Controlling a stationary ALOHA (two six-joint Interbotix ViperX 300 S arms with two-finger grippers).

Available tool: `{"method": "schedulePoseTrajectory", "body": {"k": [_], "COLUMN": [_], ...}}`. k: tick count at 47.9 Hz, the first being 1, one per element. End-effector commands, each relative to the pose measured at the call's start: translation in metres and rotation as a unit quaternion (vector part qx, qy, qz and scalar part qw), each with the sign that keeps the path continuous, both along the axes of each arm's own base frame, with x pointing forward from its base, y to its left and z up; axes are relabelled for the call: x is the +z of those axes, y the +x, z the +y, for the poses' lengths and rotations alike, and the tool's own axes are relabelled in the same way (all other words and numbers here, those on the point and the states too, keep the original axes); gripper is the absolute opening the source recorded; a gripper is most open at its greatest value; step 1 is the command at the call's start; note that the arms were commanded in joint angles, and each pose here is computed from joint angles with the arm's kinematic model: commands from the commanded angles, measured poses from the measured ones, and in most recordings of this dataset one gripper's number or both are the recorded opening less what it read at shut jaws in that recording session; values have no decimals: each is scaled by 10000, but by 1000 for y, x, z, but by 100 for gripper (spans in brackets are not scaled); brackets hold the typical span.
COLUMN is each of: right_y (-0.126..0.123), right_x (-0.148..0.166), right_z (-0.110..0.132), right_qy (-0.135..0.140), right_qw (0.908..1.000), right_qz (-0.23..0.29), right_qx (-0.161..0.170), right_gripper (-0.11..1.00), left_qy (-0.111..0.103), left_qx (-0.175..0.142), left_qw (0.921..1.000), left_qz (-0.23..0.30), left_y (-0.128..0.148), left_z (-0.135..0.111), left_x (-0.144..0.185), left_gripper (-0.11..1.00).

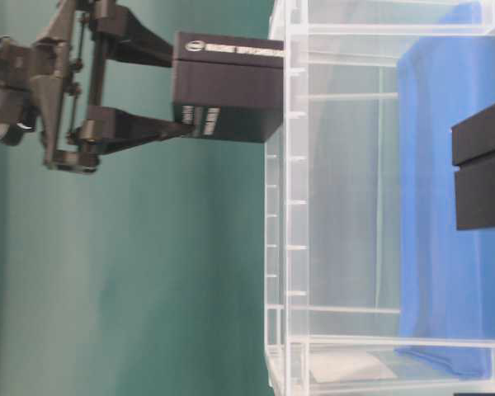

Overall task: Take out the box from the case.
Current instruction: 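Lower the right gripper and close it on the right black box, then lift the right black box up out of the bin with the right gripper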

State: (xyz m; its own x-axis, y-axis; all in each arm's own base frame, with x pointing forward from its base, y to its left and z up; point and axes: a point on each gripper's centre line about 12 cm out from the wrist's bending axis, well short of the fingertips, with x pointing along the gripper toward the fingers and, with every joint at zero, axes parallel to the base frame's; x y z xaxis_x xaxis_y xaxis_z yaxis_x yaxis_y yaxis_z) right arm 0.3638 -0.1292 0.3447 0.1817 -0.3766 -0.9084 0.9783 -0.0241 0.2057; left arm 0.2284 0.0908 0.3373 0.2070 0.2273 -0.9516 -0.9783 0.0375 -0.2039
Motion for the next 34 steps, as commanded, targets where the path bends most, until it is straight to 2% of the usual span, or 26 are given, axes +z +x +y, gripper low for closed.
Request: {"method": "schedulePoseTrajectory", "body": {"k": [1,15,34], "right_y": [-6,-7,-6], "right_x": [31,42,43], "right_z": [2,7,10], "right_qy": [-126,-123,-125], "right_qw": [9994,9993,9993], "right_qz": [-337,-339,-355], "right_qx": [14,12,50], "right_gripper": [66,66,66], "left_qy": [53,46,31], "left_qx": [-30,-52,-82], "left_qw": [9999,9999,9999], "left_qz": [-111,-98,-65], "left_y": [-1,-1,-1], "left_z": [-1,-3,-5], "left_x": [7,6,4], "left_gripper": [93,93,93]}}
